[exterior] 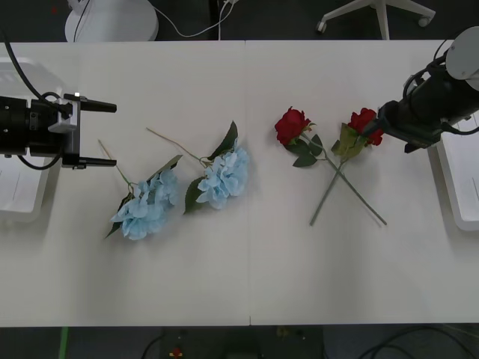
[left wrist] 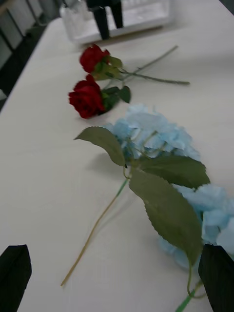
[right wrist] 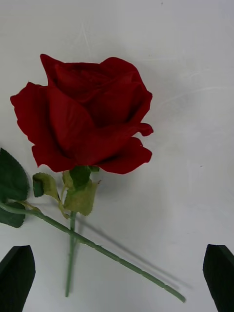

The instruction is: Put the red flowers into the right box and the blue flowers into the left box

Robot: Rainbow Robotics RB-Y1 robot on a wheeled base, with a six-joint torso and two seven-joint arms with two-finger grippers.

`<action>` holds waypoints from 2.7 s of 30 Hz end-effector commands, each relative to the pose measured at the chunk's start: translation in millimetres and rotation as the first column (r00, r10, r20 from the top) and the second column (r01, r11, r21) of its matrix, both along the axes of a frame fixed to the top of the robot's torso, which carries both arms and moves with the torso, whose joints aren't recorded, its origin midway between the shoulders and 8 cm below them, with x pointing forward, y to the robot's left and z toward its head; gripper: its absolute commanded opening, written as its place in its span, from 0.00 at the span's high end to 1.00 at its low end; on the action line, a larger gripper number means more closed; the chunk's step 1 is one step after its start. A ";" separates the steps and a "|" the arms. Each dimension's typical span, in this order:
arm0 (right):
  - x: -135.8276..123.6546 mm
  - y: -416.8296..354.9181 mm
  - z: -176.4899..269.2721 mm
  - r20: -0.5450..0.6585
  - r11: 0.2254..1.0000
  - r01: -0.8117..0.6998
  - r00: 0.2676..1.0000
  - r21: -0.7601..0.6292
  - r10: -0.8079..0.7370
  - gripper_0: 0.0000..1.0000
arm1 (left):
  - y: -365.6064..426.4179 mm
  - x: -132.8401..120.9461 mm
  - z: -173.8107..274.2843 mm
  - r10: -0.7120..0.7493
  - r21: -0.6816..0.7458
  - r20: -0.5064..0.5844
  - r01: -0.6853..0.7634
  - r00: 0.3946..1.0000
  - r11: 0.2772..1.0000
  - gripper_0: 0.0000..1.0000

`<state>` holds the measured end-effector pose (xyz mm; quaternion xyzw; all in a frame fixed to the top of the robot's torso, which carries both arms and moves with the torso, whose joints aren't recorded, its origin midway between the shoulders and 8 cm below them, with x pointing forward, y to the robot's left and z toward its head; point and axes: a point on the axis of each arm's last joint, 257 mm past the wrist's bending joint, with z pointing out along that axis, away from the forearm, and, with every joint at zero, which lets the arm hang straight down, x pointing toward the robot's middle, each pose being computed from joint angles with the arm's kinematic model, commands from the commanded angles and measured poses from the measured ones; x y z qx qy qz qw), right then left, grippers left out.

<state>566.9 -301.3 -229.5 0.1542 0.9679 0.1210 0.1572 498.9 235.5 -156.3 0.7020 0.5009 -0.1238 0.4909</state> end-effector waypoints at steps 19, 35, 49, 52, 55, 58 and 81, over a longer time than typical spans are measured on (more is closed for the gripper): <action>47.8 53.8 -8.9 0.095 0.988 0.139 0.985 0.069 -0.145 0.00 | 54.6 31.6 23.9 -0.443 0.828 0.211 0.081 0.871 0.554 0.00; 55.3 62.8 -33.0 0.126 0.990 0.136 0.982 0.034 -0.139 0.00 | 40.2 26.7 -57.2 -0.284 0.843 0.034 0.125 0.958 0.523 0.00; 61.0 64.8 -40.9 0.154 0.991 0.131 0.980 0.001 -0.129 0.00 | 26.5 53.3 -120.1 -0.232 0.866 0.022 0.097 0.973 0.491 0.00; 61.0 64.1 -41.8 0.154 0.991 0.132 0.979 -0.001 -0.131 0.00 | 25.4 53.4 -131.9 -0.215 0.862 0.011 0.100 0.977 0.497 0.00; 61.4 64.5 -42.2 0.156 0.992 0.129 0.980 -0.007 -0.126 0.00 | 25.8 53.8 -139.6 -0.205 0.862 0.005 0.100 0.979 0.497 0.00; 60.9 63.4 -43.5 0.155 0.992 0.129 0.980 -0.014 -0.125 0.14 | 26.5 57.8 -140.3 -0.203 0.866 0.019 0.086 0.979 0.492 0.00; 72.4 56.4 -29.1 0.203 0.993 0.115 0.973 -0.019 -0.109 1.00 | 17.4 85.0 -102.0 -0.143 0.820 0.145 -0.038 0.979 0.571 1.00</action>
